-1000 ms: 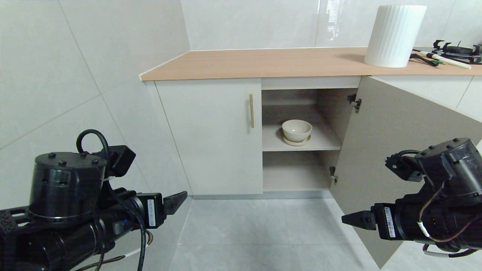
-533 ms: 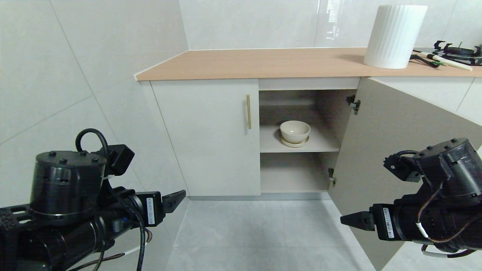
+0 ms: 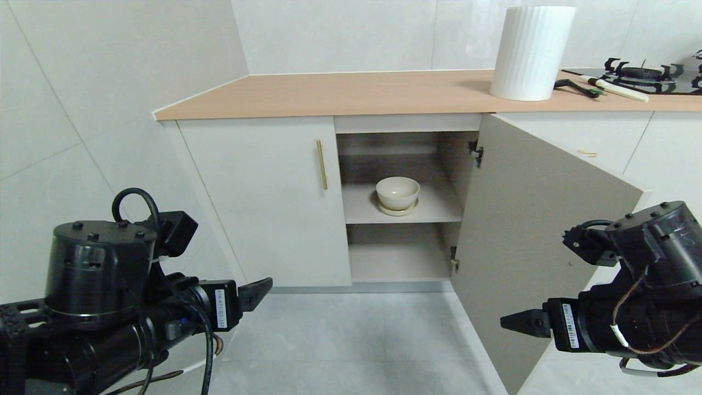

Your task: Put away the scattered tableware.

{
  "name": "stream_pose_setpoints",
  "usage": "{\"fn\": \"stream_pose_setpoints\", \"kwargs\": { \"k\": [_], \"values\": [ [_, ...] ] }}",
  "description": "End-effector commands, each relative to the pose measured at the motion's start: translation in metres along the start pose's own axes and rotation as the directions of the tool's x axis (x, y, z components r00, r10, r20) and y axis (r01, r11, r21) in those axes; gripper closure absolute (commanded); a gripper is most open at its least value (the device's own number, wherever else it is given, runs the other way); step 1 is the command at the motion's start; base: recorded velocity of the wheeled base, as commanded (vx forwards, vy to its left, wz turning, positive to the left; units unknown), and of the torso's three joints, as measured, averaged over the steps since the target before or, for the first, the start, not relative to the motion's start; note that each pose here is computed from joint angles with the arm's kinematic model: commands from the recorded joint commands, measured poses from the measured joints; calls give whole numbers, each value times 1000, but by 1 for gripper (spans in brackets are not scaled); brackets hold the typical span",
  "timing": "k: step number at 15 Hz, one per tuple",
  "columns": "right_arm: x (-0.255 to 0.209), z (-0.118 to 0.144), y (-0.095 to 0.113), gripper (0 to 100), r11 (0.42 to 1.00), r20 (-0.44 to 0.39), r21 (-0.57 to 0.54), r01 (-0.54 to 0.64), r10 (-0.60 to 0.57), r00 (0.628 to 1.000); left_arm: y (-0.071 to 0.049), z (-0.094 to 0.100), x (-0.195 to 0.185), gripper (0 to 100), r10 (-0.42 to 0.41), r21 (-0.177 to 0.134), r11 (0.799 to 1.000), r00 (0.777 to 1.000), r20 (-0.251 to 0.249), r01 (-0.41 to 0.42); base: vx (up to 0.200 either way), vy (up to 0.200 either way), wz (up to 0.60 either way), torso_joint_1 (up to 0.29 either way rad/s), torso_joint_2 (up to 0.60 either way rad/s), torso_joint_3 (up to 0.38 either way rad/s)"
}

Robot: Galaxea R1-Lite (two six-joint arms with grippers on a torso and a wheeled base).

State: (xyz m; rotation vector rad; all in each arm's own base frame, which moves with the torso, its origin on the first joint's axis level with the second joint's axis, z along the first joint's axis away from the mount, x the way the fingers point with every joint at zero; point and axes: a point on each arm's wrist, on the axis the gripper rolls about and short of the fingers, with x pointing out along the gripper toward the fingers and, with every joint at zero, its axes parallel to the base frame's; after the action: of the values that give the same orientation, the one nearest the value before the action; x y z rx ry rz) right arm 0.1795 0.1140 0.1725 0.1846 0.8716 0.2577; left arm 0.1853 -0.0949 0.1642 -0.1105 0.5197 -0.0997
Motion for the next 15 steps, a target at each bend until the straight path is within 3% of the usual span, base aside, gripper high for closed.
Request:
{"fn": "stream_pose_setpoints", "kwargs": {
  "k": [1, 5, 11, 15],
  "values": [
    [1, 0, 0, 0, 1000, -8, 1, 5, -5, 1000, 0, 0, 0, 0, 1, -1, 1000, 1000, 0, -1, 0, -200, 0, -2, 2, 2],
    [-5, 13, -16, 0, 993, -65, 55, 103, -99, 993, 0, 0, 0, 0, 0, 0, 1000, 1000, 0, 0, 0, -50, 0, 1, 1, 1],
    [-33, 58, -92, 0, 909, -47, 224, 351, -350, 936, 0, 0, 0, 0, 0, -1, 1000, 1000, -1, 0, 0, 0, 0, 0, 0, 0],
    [-12, 76, -117, 0, 876, -13, 297, 381, -395, 919, 0, -1, 0, 0, 0, 0, 1000, 1000, -2, 0, 0, 0, 0, 0, 0, 0]
  ]
}}
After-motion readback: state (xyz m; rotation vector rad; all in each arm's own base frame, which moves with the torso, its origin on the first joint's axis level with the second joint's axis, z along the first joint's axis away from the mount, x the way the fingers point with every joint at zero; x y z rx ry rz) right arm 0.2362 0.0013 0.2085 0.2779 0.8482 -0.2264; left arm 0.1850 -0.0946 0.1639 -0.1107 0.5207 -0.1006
